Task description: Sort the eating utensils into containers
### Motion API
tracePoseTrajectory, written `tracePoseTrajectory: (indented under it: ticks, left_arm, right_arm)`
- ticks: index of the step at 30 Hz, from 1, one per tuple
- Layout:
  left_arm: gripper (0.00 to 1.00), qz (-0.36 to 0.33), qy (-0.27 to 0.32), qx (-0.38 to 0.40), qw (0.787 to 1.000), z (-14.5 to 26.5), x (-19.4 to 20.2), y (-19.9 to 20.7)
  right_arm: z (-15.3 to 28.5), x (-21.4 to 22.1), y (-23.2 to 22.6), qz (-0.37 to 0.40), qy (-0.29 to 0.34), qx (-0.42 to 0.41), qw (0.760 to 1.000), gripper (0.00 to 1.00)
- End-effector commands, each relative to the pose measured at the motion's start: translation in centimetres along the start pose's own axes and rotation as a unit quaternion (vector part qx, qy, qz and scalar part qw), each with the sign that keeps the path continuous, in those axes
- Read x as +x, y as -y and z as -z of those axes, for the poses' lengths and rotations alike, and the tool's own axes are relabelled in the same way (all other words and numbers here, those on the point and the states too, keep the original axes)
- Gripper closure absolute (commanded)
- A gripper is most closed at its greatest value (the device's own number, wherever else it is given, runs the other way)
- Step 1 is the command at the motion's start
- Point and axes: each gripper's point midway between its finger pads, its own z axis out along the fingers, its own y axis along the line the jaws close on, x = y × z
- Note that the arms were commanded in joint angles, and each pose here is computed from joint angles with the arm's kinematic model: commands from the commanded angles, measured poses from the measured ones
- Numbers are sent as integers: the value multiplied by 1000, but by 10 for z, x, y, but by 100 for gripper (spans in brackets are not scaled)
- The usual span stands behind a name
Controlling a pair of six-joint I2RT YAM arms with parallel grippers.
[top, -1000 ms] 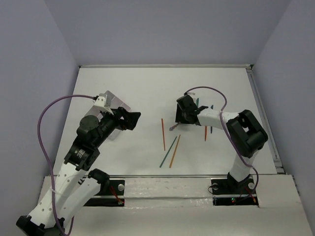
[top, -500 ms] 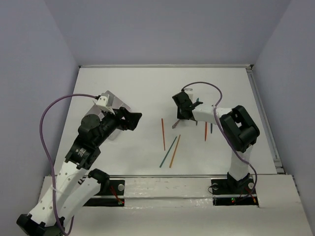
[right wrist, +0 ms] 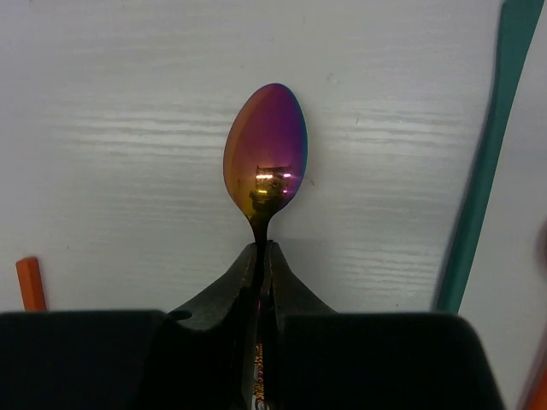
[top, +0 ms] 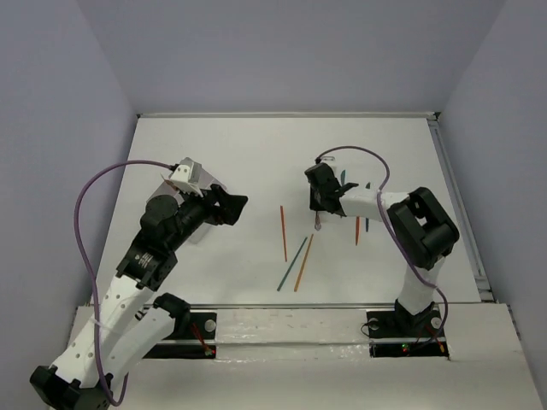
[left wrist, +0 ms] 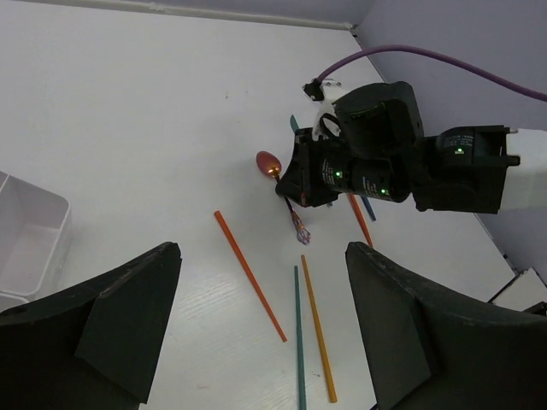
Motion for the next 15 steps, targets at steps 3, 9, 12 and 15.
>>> tracePoseTrajectory:
  ticks: [3, 9, 12, 15]
  left_arm:
    - [12, 3, 7, 18, 1000, -10, -9, 9]
    - [11, 51, -27, 47, 997, -28, 0, 21]
    - [11, 78, -34, 58, 995, -36, 2, 26]
    - [12, 108, -54, 72, 990, -48, 13, 30]
  right_arm:
    - [47, -44, -25, 22, 88, -109, 990, 93]
    - [117, -57, -56, 38, 151, -232, 960, 93]
    - [148, -51, -71, 50, 164, -289, 942, 93]
    - [185, -39, -96, 60, 165, -374, 911, 93]
